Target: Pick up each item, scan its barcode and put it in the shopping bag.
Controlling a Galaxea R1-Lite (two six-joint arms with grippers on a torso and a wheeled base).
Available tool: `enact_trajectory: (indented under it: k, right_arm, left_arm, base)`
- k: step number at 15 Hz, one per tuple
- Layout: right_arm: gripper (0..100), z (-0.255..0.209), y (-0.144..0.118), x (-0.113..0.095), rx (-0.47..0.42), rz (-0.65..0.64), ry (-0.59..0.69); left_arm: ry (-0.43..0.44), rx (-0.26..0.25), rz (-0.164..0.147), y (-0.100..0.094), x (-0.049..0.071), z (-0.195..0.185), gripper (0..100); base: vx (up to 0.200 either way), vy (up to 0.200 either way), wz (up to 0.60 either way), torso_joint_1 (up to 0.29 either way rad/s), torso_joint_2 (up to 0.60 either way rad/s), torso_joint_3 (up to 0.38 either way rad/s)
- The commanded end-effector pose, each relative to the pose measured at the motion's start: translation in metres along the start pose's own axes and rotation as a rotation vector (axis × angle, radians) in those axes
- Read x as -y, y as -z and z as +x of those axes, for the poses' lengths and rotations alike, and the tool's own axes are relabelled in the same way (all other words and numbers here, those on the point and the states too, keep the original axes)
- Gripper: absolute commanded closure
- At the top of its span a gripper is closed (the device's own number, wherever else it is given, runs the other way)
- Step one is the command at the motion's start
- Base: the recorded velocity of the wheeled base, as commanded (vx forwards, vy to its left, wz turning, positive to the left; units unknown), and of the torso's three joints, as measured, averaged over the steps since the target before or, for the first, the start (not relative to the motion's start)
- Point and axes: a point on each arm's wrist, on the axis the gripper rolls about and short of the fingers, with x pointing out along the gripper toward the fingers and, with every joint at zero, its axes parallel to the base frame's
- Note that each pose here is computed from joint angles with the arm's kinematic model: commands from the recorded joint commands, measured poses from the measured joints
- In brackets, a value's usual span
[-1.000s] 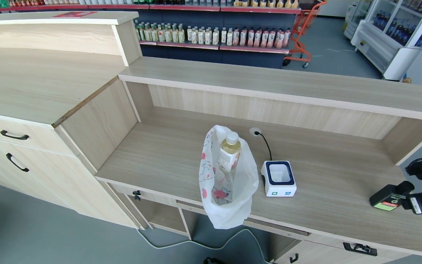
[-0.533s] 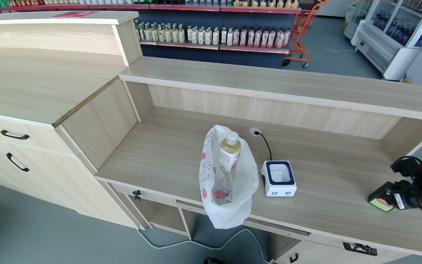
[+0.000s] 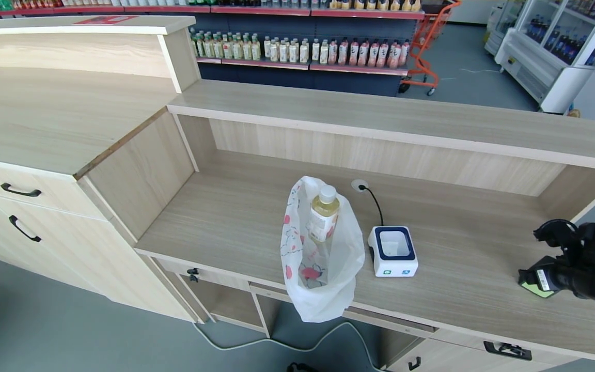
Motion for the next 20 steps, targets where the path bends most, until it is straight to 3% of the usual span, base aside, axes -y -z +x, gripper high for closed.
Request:
enact_trajectory:
  k: [1, 5, 6, 14, 16, 17, 20]
  right_arm:
    - [0, 0.005, 0.005, -0.004, -0.009, -0.002, -0.026]
    - [0, 0.009, 0.005, -0.006, 0.018, -0.001, -0.045]
    - [100, 0.010, 0.005, -0.006, 0.020, -0.001, -0.045]
    - [100, 0.008, 0.006, -0.006, 0.026, -0.072, -0.033]
    - [100, 0.000, -0.004, 0.000, 0.090, -0.144, 0.009]
    - [100, -0.010, -0.014, 0.007, 0.119, -0.175, 0.033]
    - [100, -0.121, -0.056, 0.034, 0.285, -0.305, 0.148]
  left_arm:
    - [0.000, 0.000, 0.000, 0.000, 0.000, 0.000, 0]
    - [0.000, 0.000, 0.000, 0.000, 0.000, 0.000, 0]
    - [0.000, 0.000, 0.000, 0.000, 0.000, 0.000, 0]
    - [0.000, 0.000, 0.000, 0.000, 0.000, 0.000, 0]
    - [0.000, 0.002, 0.000, 0.000, 0.000, 0.000, 0]
    - [0.000, 0.000, 0.000, 0.000, 0.000, 0.000, 0]
    - [0.000, 0.002, 0.000, 0.000, 0.000, 0.000, 0]
  base:
    - [0.000, 0.000, 0.00, 0.000, 0.00, 0.000]
    - [0.000, 0.000, 0.00, 0.000, 0.00, 0.000]
    - [0.000, 0.000, 0.00, 0.000, 0.00, 0.000]
    - [0.000, 0.000, 0.00, 0.000, 0.00, 0.000]
    - [0.000, 0.000, 0.00, 0.000, 0.00, 0.000]
    - [0.000, 0.000, 0.00, 0.000, 0.00, 0.000]
    - [0.000, 0.000, 0.00, 0.000, 0.00, 0.000]
